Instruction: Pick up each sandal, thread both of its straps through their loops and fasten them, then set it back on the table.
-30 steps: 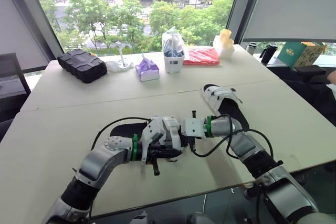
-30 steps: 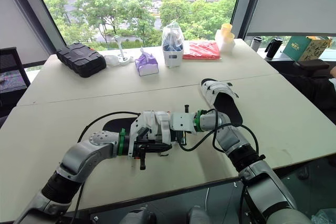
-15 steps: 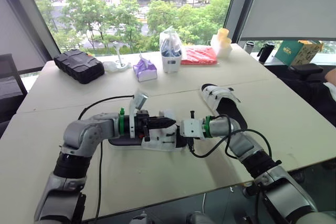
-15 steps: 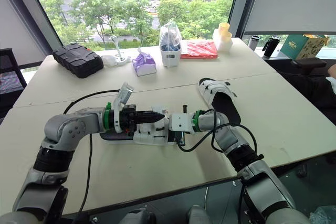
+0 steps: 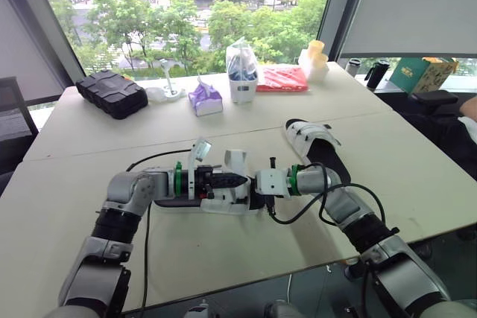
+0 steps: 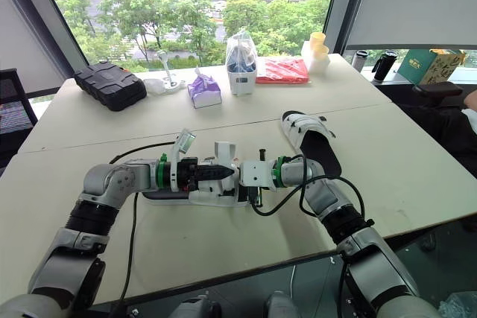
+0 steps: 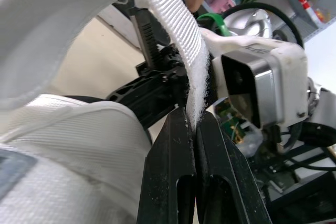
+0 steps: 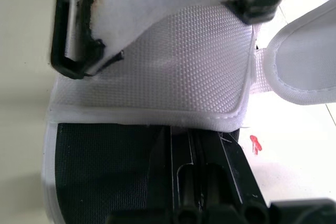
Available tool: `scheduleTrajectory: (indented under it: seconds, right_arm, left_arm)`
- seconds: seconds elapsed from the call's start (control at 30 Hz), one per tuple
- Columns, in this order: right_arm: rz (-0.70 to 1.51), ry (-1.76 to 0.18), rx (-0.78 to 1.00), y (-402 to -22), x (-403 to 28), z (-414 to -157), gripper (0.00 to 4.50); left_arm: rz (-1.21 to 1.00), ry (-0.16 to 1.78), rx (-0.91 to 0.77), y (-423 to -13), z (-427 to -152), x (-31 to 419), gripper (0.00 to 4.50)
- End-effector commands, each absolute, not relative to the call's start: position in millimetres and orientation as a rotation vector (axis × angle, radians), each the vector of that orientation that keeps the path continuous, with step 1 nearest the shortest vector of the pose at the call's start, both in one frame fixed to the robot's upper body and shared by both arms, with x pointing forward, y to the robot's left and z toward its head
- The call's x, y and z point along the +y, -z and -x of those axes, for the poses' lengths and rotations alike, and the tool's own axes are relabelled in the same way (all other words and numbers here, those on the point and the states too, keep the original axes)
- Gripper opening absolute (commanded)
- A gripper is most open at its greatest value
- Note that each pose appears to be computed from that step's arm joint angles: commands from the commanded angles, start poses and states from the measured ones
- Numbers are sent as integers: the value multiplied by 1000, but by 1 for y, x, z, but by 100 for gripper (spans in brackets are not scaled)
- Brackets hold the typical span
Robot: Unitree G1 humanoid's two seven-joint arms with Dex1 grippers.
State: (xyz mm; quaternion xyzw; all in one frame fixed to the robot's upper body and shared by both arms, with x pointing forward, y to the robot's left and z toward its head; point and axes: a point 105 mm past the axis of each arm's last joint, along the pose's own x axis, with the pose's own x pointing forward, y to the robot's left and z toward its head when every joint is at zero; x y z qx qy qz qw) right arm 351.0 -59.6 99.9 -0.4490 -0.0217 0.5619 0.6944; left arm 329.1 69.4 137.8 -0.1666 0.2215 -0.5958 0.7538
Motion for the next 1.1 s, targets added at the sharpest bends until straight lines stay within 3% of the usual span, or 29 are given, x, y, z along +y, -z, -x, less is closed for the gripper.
scheduleTrajectory:
  seconds: [0.03,0.57,1.1]
  right_arm:
    - [1011,-1279,42,-79,-65,-347,0]
    - [1013,-1280,37,-80,-63,-347,0]
    - [1009,-1274,35,-81,-63,-347,0]
  left_arm:
    - [267,1294,512,-125,-332,72,4]
    - [-43,1365,478,-118,-348,79,4]
    - [-79,1500,309,-154,-345,64,4]
